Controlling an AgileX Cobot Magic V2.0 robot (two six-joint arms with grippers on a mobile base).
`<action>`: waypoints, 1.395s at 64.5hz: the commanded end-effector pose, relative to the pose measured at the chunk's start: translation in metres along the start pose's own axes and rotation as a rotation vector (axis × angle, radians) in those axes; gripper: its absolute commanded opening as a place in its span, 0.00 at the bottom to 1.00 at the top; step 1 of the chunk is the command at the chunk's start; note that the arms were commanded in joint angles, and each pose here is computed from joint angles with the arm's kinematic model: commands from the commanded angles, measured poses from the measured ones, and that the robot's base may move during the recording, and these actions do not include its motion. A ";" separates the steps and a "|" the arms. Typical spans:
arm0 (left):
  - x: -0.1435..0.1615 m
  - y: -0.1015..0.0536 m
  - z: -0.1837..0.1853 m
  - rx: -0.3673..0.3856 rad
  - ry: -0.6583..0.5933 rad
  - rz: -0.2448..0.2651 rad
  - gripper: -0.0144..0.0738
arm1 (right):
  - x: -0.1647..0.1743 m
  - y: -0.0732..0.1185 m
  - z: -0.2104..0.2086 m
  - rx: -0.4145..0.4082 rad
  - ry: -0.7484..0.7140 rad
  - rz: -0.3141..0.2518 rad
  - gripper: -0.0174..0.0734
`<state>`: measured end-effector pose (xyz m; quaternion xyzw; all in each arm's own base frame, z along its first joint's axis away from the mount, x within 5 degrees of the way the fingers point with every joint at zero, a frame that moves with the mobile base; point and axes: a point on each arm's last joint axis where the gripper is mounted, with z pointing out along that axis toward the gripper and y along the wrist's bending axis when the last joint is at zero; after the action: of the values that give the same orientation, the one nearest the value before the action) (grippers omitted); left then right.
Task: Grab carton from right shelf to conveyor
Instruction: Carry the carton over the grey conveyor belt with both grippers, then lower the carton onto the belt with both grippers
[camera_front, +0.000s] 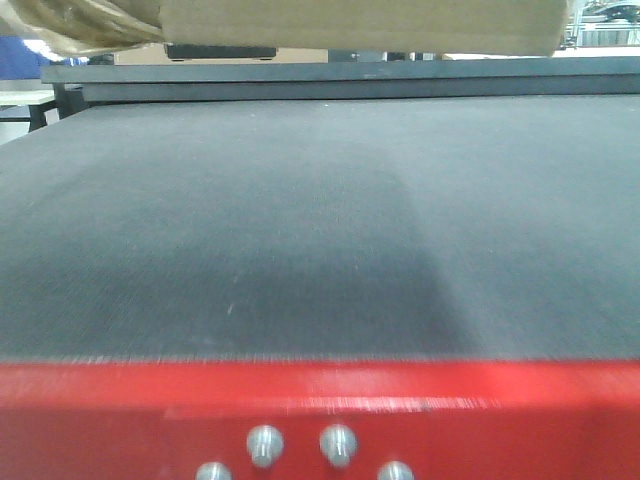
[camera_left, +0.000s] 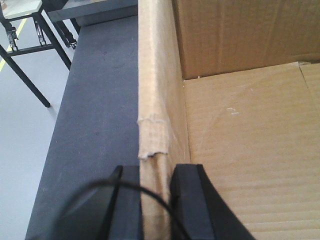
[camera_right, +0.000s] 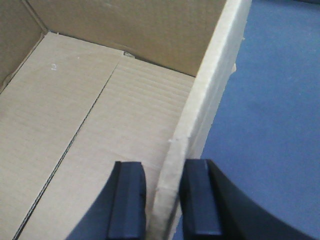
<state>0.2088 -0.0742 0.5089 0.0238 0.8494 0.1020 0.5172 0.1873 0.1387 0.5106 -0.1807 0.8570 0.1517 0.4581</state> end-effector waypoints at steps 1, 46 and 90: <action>-0.007 0.010 -0.001 -0.102 -0.065 0.043 0.14 | -0.001 0.005 -0.011 -0.060 -0.026 0.002 0.12; -0.007 0.010 -0.001 -0.102 -0.065 0.043 0.14 | -0.001 0.005 -0.011 -0.060 -0.026 0.002 0.12; -0.007 0.010 -0.001 -0.102 -0.065 0.043 0.14 | -0.001 0.005 -0.011 -0.060 -0.026 0.002 0.12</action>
<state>0.2089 -0.0737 0.5093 0.0242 0.8483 0.1056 0.5183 0.1882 0.1397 0.5099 -0.1811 0.8578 0.1521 0.4563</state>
